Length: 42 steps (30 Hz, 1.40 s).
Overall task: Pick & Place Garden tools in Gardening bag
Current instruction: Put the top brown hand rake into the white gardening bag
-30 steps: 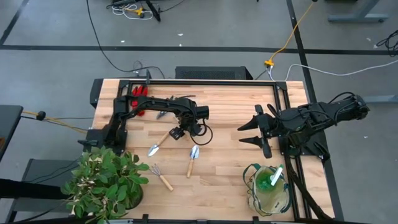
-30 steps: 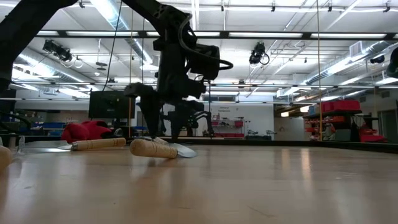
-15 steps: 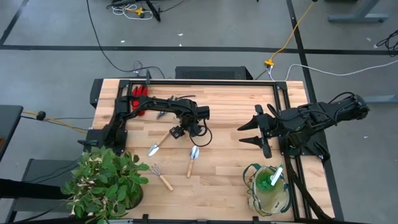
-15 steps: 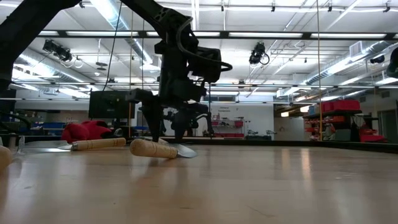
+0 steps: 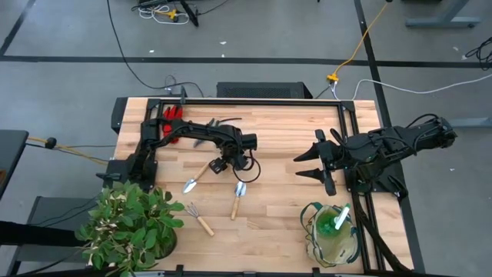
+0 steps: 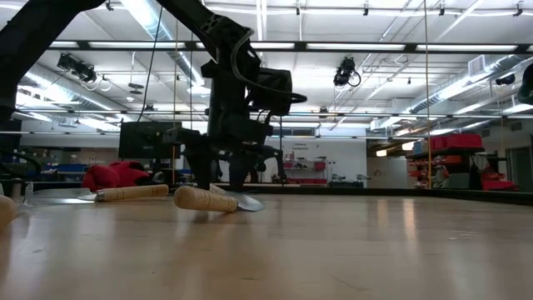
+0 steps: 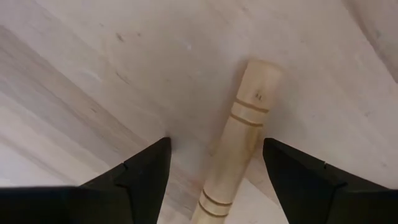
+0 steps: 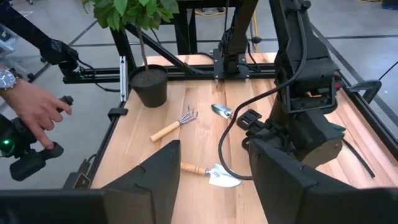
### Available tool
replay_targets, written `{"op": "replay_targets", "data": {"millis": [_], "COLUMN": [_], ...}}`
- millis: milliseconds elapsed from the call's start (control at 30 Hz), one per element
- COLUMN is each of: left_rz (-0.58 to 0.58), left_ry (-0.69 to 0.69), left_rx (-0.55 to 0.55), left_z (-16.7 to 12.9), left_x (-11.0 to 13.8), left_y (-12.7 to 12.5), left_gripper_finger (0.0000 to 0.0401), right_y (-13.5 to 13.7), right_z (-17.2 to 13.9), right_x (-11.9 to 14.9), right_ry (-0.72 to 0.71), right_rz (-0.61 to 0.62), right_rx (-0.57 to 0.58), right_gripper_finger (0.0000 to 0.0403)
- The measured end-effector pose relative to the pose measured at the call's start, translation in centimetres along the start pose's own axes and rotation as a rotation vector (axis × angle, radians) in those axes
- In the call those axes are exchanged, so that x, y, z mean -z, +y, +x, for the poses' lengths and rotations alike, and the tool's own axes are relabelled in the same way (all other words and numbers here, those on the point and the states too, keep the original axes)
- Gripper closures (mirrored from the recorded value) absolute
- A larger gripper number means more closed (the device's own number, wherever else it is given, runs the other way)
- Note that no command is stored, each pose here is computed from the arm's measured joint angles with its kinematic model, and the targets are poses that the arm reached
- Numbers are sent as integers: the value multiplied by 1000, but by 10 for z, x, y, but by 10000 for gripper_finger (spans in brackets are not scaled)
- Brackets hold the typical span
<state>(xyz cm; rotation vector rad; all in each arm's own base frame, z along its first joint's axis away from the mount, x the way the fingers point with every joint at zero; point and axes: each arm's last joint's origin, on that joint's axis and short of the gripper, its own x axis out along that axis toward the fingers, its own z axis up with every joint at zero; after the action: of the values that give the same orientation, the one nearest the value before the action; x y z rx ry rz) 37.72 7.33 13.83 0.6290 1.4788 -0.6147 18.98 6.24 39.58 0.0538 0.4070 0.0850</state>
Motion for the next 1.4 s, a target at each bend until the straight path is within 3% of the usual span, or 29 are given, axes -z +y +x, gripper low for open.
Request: {"op": "replay_targets", "data": {"millis": [600,1400], "left_rz": [-35,-35], "left_ry": [-15,-15], "left_rx": [-14,-5], "left_z": [2,3], "left_x": [-1,-1], "left_y": [2,1], "left_gripper_finger": [246,306], "right_y": [-1,-1], "right_z": [0,0], "right_x": [0,0], "right_ry": [-4,-4], "right_rz": [-33,-35], "right_rx": [26,26], "right_gripper_finger": [209,209]}}
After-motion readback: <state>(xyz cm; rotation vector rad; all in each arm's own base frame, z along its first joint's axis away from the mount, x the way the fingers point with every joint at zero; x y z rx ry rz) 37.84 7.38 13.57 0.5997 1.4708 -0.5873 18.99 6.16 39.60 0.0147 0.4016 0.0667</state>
